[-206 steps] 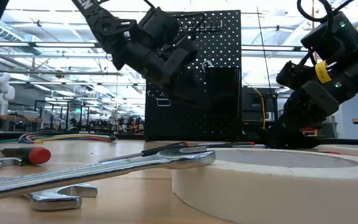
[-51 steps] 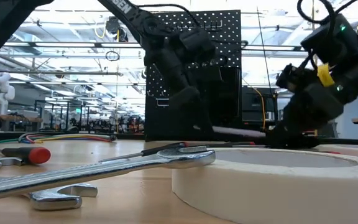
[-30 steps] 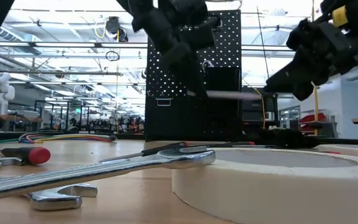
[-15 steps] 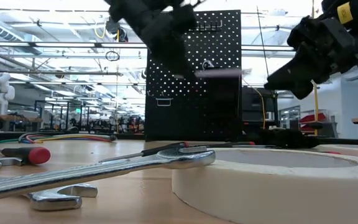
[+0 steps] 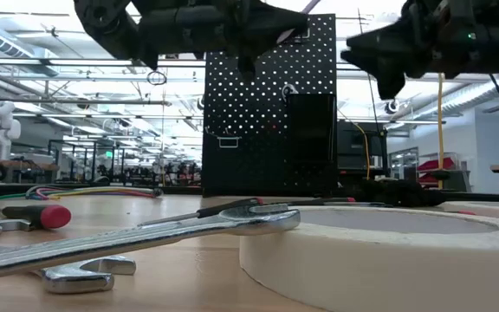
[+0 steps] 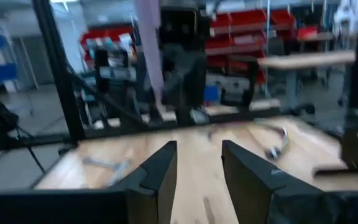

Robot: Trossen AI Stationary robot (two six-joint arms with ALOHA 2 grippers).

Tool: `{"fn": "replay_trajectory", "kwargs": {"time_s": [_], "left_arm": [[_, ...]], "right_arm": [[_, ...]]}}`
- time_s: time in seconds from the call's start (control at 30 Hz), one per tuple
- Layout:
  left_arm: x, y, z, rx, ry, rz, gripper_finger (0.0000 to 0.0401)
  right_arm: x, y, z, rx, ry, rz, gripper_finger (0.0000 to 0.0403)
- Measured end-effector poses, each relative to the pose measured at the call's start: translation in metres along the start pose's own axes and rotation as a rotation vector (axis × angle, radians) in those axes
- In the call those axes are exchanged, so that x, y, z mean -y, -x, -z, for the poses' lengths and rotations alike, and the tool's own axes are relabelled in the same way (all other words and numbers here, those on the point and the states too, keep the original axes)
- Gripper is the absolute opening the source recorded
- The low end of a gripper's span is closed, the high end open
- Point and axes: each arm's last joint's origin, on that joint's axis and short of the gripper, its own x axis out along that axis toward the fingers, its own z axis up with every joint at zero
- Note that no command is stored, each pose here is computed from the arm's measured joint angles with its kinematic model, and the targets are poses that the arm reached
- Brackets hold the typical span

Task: Hang tools onto peg board
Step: Put the purple pen into the black bin on the peg board

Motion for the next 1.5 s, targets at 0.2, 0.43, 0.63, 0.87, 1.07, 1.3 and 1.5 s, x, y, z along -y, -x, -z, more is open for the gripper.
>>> {"fn": "replay_trajectory", "kwargs": {"time_s": [0.2,0.43,0.63,0.87,1.07,1.3,1.5], "left_arm": [[0.004,-0.003,0.006,-0.016,0.007,-0.029,0.0016],[0.004,-0.005,0.010,-0.027,0.009,-0.027,0.0016],[0.004,-0.005,0.010,-0.028,0.005,-0.024,0.0016],[0.004,-0.004,0.010,-0.028,-0.003,-0.024,0.0016],[0.004,-0.004,0.010,-0.033,-0.003,-0.024,0.0016],[0.002,-0.004,0.010,-0.032,0.003,-0.028,0.0016],[0.001,-0.004,0.010,-0.031,-0.002,-0.030,0.0034]], "right_arm": [[-0.006,-0.017,-0.004,0.045,0.039,-0.073,0.0121],[-0.013,-0.042,-0.016,0.054,0.125,-0.070,0.0121],[-0.014,-0.044,-0.017,0.050,0.130,-0.070,0.0121],[-0.014,-0.044,-0.019,0.068,0.127,-0.070,0.0121],[-0.014,-0.043,-0.021,0.087,0.123,-0.071,0.0120],[-0.014,-0.043,-0.021,0.087,0.121,-0.066,0.0079],[-0.014,-0.043,-0.021,0.091,0.122,-0.073,0.0021]]}}
